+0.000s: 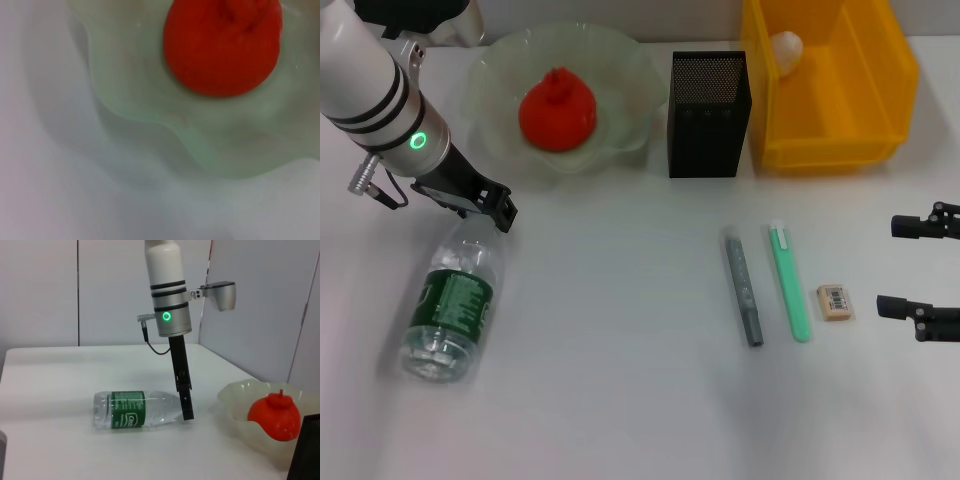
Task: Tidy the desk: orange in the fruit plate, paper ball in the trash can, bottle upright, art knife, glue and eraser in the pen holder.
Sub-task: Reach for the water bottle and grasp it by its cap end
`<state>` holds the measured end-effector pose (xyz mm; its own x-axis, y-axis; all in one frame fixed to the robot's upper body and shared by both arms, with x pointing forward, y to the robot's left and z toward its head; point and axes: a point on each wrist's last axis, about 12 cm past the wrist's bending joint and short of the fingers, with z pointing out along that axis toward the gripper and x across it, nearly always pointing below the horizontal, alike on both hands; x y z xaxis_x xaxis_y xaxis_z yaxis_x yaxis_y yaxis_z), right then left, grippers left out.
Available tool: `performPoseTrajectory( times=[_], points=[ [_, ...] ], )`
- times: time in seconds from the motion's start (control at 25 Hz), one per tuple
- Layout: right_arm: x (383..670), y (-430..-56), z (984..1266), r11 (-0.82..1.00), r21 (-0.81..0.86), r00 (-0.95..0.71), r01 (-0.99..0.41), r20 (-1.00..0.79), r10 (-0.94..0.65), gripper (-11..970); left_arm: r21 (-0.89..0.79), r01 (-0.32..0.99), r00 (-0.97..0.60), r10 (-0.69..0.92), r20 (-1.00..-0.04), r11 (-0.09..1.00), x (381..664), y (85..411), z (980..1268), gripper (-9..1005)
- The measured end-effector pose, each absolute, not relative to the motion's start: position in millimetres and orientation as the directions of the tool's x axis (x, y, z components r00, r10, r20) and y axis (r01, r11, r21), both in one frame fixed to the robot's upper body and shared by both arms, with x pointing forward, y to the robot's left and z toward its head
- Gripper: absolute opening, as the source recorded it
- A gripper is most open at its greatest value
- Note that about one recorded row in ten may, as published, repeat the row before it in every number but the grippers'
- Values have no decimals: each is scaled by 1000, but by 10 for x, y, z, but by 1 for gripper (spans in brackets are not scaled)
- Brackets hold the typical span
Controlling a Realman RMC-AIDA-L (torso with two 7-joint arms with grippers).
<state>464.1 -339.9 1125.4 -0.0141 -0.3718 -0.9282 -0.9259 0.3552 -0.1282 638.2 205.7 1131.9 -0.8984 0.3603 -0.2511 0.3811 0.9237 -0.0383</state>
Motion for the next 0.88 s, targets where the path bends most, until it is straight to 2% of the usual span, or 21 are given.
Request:
performPoseTrajectory(
  times=[0.36, 0.44, 0.56, 0.64, 0.68, 0.72, 0.8, 0.84, 0.88],
  points=[
    [4644, -3399, 11261, 360, -131, -10, -924, -931, -365, 782, -74, 414, -879, 377, -291, 907, 6388, 2011, 11399, 477],
    [4639, -3402, 11269, 362, -128, -12, -923, -932, -361, 782, -117, 429, -864, 369, -343, 896, 6366, 2019, 11486, 471],
    [4638, -3401, 11294, 366, -130, -5, -922, -938, -347, 782, -129, 433, -857, 363, -366, 892, 6352, 2037, 11525, 469],
    [4640, -3398, 11310, 372, -130, 0, -919, -944, -329, 782, -164, 446, -825, 333, -458, 880, 6258, 2144, 11703, 468],
    [4640, -3397, 11317, 375, -127, 0, -918, -947, -321, 782, -164, 446, -825, 333, -458, 880, 6258, 2144, 11703, 441],
    [4643, -3395, 11322, 378, -122, -4, -918, -949, -316, 782, -176, 452, -807, 316, -500, 875, 6184, 2219, 11785, 414],
    [4655, -3386, 11332, 380, -111, -13, -918, -951, -308, 783, -176, 452, -807, 316, -500, 875, 6184, 2219, 11785, 361],
    [4662, -3380, 11338, 382, -104, -19, -918, -953, -304, 783, -186, 461, -781, 297, -550, 868, 6038, 2362, 11861, 334],
    [4671, -3373, 11343, 381, -98, -23, -919, -954, -300, 783, -184, 467, -778, 304, -550, 865, 6010, 2386, 11860, 241]
  ],
)
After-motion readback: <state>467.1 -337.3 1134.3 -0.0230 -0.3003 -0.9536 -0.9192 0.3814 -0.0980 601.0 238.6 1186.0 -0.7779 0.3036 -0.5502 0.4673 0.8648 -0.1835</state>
